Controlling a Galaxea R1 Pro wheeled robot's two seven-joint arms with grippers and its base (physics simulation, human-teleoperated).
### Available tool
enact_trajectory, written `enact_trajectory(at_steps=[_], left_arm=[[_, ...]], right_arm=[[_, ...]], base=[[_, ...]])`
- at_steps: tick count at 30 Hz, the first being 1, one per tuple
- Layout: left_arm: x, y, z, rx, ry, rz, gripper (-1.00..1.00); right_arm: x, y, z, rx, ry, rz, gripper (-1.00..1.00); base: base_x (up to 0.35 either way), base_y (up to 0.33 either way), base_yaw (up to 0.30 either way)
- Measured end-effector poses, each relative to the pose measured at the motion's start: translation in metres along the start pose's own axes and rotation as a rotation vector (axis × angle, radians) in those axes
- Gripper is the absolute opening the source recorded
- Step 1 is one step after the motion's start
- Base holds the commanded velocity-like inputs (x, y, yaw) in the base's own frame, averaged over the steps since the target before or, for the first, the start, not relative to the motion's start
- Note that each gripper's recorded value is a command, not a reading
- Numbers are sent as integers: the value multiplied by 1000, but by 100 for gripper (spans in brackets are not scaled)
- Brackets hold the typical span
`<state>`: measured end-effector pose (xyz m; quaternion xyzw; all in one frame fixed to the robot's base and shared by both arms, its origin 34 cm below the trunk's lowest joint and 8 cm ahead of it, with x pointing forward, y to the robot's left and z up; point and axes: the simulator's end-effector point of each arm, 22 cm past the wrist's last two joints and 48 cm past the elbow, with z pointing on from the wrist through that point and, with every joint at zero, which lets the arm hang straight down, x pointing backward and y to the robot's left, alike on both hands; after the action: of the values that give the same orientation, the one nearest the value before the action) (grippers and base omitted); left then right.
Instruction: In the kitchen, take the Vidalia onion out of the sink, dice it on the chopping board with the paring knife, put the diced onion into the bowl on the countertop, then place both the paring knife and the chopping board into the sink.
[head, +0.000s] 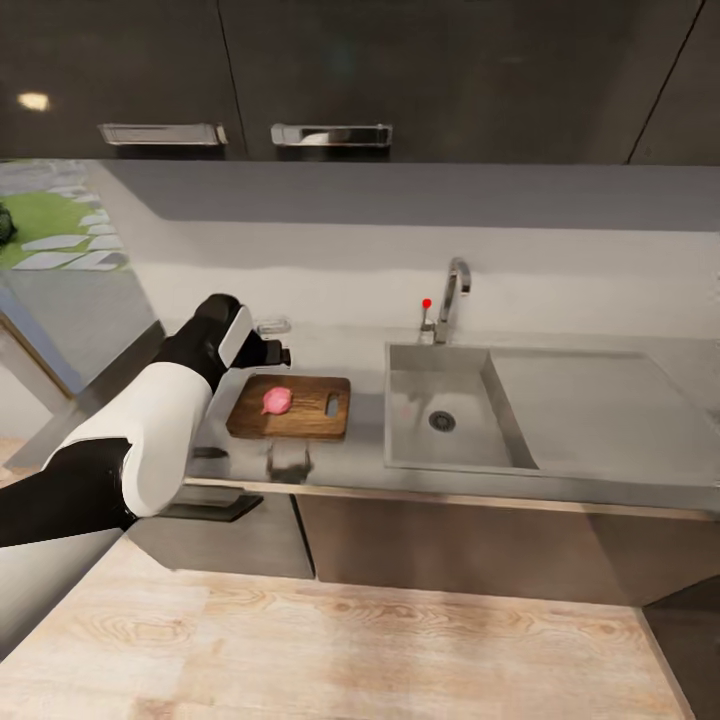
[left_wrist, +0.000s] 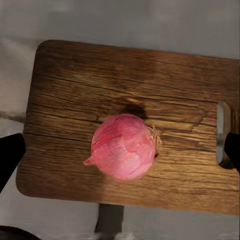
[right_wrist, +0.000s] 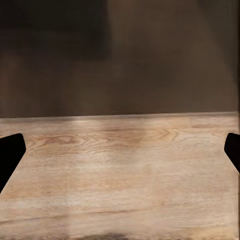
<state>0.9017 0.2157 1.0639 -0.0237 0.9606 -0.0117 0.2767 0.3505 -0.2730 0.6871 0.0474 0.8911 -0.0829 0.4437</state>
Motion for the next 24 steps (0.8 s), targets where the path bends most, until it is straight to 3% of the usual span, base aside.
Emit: enact_trajectory(at_steps=[24], left_arm=[[27, -2, 15, -2, 71, 11, 100]], right_arm=[[0, 0, 0, 0, 0, 0, 100]], base=[[-338, 0, 0]])
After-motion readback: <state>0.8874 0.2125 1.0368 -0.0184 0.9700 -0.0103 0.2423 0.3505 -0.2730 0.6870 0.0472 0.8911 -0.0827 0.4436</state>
